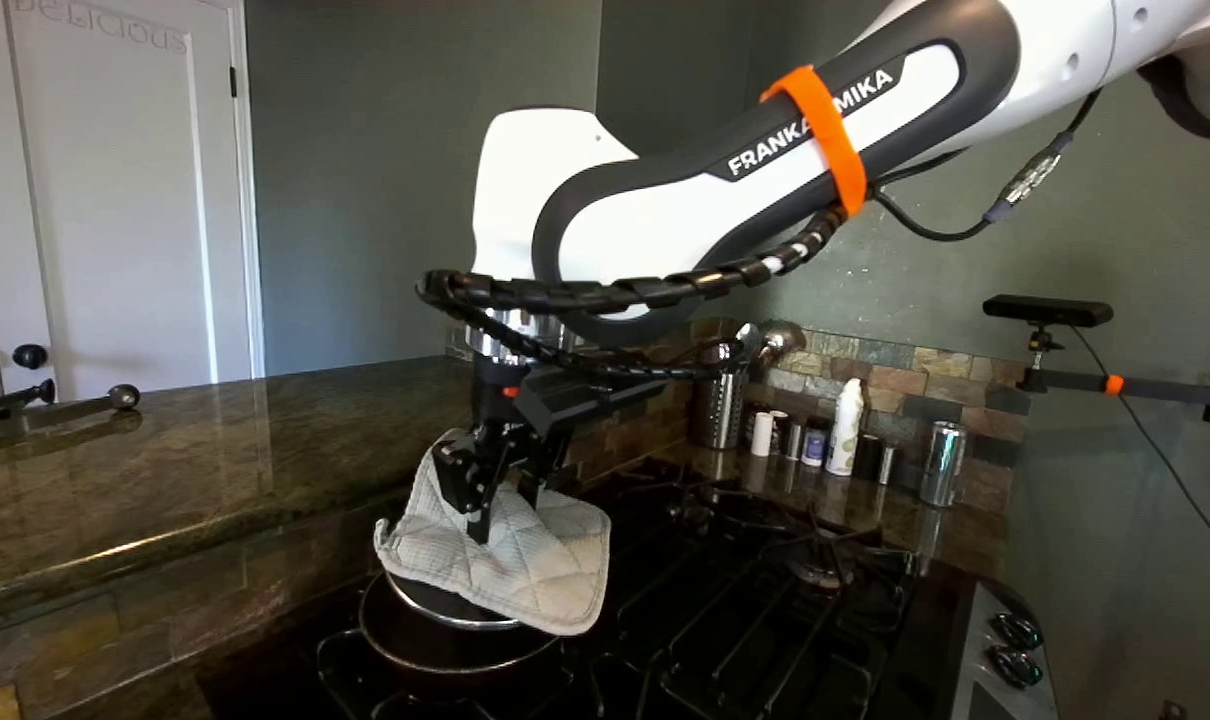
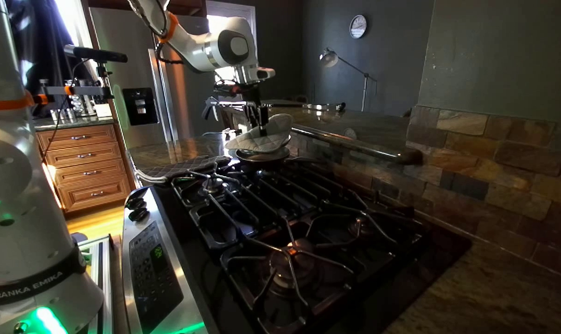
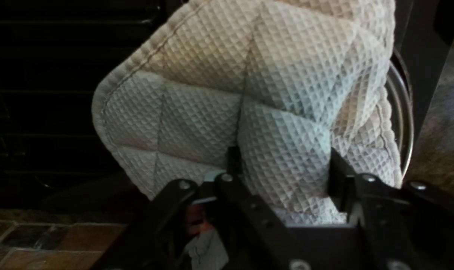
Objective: Move the black pot backwards then put the lid on top
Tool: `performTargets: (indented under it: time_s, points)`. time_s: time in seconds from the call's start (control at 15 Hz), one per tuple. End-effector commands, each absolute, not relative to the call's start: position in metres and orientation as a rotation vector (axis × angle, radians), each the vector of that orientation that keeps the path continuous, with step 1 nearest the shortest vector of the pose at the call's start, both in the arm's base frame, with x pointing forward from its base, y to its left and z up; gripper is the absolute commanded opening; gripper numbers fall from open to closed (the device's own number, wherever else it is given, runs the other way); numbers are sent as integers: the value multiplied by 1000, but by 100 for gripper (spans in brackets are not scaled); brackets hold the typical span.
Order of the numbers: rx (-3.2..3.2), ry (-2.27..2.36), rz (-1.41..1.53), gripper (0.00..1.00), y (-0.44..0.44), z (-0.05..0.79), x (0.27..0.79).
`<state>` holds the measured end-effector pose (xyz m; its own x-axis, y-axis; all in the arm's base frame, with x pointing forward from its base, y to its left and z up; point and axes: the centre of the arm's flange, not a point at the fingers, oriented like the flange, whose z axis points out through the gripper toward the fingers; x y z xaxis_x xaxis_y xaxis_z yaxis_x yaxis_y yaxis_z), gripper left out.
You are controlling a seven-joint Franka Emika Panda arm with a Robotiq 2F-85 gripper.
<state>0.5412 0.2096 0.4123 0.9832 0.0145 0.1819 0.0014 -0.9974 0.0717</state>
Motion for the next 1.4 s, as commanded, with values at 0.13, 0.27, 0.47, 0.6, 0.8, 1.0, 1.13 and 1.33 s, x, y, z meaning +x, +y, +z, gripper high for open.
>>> performTargets:
  time_s: [0.13, 0.27, 0.47, 0.6, 0.8, 1.0, 1.13, 1.33]
  points:
    - [3016, 39, 278, 30, 230, 411, 554]
    - [3010, 48, 276, 30, 232, 408, 554]
    - [3009, 51, 265, 30, 231, 404, 552]
    - [3009, 48, 260, 30, 229, 402, 551]
    - [3012, 39, 258, 30, 226, 400, 551]
    - [3018, 38, 255, 30, 225, 397, 552]
    - [3021, 42, 243, 30, 226, 396, 552]
    - [3025, 42, 232, 30, 227, 393, 551]
